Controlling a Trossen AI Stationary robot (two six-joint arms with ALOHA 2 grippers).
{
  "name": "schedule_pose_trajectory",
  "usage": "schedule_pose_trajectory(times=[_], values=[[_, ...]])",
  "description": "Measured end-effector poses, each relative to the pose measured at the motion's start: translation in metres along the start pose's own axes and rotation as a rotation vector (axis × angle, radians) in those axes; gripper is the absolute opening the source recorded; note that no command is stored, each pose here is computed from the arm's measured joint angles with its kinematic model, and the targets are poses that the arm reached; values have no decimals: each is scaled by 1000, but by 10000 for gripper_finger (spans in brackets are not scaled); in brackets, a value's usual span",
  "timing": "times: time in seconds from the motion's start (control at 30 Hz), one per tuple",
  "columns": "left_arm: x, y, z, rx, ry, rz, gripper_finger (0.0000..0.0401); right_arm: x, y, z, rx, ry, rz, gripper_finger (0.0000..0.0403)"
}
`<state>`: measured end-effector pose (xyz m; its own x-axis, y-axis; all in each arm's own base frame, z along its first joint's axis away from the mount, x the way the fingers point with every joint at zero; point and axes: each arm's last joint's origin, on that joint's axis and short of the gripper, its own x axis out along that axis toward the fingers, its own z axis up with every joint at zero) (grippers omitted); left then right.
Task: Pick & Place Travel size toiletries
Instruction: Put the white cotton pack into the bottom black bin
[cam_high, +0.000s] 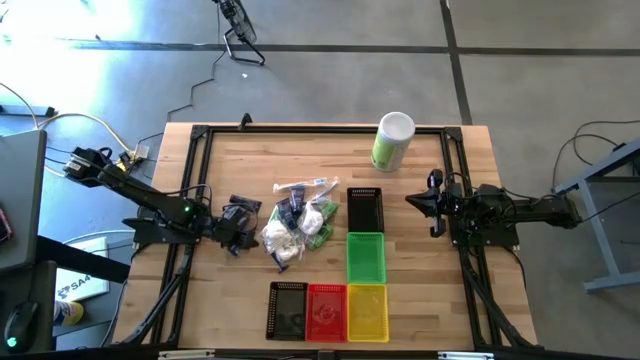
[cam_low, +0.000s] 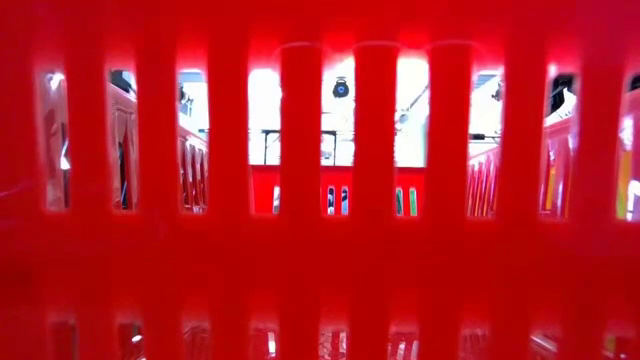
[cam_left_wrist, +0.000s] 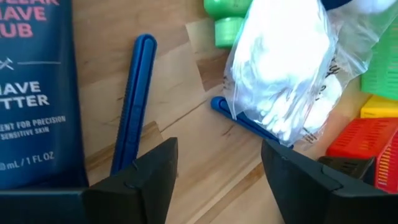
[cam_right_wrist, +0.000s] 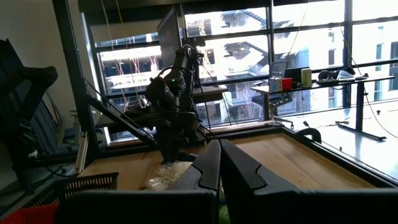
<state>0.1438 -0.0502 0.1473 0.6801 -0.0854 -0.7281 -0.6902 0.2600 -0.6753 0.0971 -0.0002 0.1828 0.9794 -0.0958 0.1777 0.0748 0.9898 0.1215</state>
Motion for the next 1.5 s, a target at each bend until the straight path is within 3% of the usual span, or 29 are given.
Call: schedule_pose_trajectory(times=[0.23,0.87,1.5], values=[[0,0,3,1,-113,0,227,0,0,0,0,0,0,2],[0,-1,5,-1,-187,-6,227,0,0,0,0,0,0,2],[34,-4,0,8,-204,19,227,0,0,0,-27,0,0,2]])
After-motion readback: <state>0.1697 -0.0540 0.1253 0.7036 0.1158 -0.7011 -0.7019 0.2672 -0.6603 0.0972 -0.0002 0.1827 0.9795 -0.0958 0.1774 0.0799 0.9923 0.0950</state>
